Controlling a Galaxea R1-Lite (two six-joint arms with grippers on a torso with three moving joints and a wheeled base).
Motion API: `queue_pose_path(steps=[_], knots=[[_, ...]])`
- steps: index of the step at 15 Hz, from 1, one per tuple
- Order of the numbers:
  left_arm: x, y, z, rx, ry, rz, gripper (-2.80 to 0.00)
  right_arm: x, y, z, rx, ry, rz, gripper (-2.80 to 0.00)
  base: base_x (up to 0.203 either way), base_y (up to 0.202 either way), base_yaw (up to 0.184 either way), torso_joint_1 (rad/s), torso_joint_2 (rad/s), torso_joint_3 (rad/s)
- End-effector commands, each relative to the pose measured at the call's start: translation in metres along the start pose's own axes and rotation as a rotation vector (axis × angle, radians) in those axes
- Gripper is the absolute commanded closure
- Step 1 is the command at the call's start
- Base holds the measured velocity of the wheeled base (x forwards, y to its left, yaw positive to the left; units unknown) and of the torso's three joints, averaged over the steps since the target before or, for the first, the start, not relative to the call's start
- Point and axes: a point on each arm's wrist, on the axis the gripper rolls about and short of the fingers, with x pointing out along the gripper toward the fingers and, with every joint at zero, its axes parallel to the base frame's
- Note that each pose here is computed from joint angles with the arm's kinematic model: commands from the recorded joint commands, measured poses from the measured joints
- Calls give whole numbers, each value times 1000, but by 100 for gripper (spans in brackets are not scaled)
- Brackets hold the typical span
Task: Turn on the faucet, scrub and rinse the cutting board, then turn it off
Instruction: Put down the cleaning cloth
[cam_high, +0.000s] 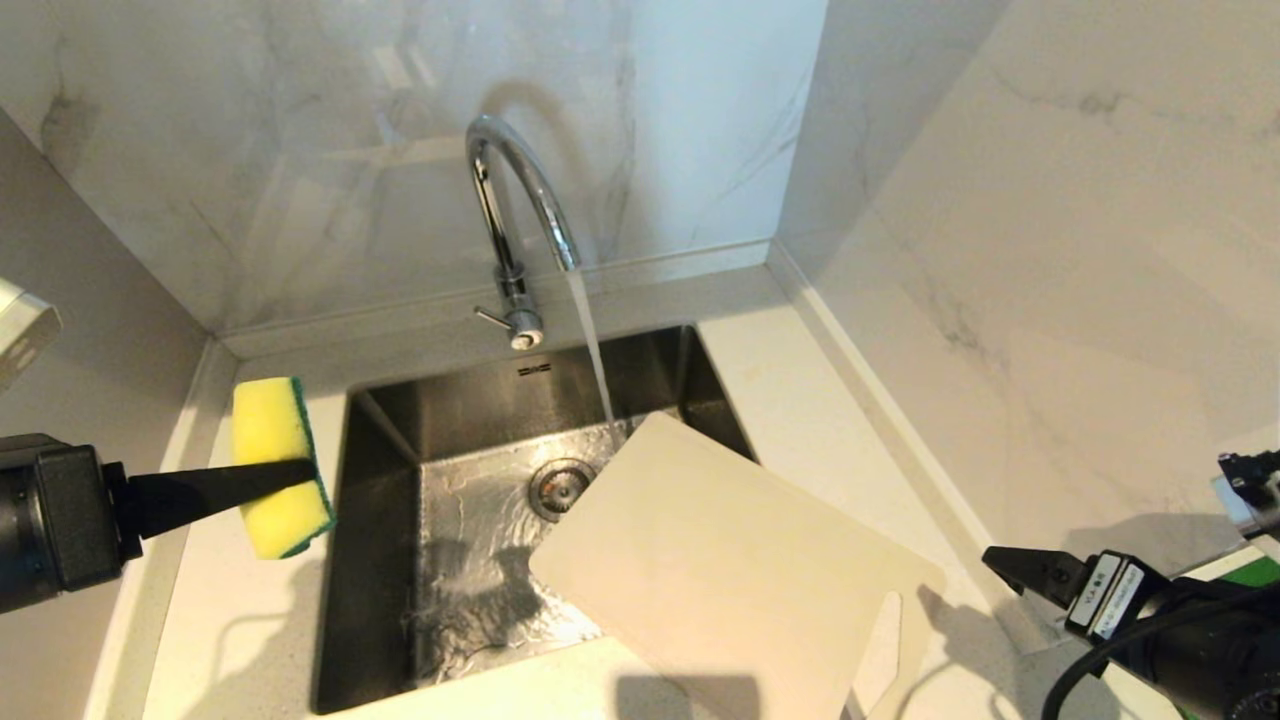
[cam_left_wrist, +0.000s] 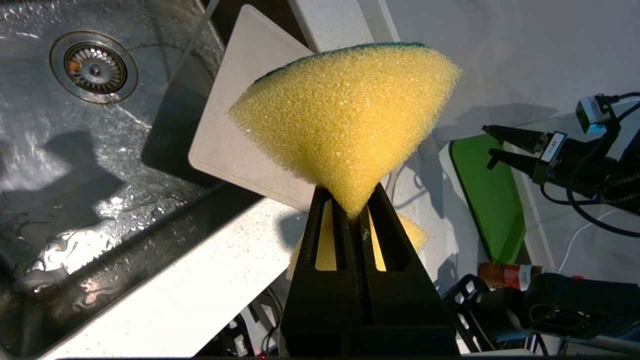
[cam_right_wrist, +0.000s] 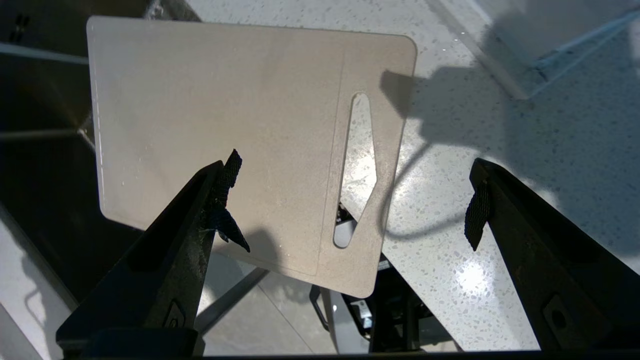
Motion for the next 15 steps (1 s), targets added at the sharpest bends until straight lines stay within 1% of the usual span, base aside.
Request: queue_pose_path(steps=[1,2,3,5,8,9,11,12,13,15], knots=[[2,1,-1,-5,8,2,0,12,1,1,-18,50,-4,-280,0,0,0,0,0,0],[3,1,0,-5,8,2,0,18,1,0,-29,72,-8,0,0,0,0,0,0,0],[3,1,0,-4,5,0,0,23,2,0,-36,91,-4,0,0,0,0,0,0,0],[5,1,2,-5,7,1,0,23,12,6,-56,114,65,0,0,0,0,0,0,0],[9,1,4,-7,9,2,0,29,24,20,-68,126,69,0,0,0,0,0,0,0],[11,1,5,-8,11,5,0,31,27,23,-85,138,59,0,0,0,0,0,0,0],[15,2,6,-3,3,1,0,42,38,28,-162,135,-17,0,0,0,0,0,0,0],[16,1,9,2,-9,-5,0,50,47,31,-193,107,-62,0,0,0,0,0,0,0],[17,-1,12,4,-17,-8,0,55,57,38,-216,58,-101,0,0,0,0,0,0,0],[17,-1,12,4,-18,-8,0,59,69,47,-223,9,-113,0,0,0,0,0,0,0]])
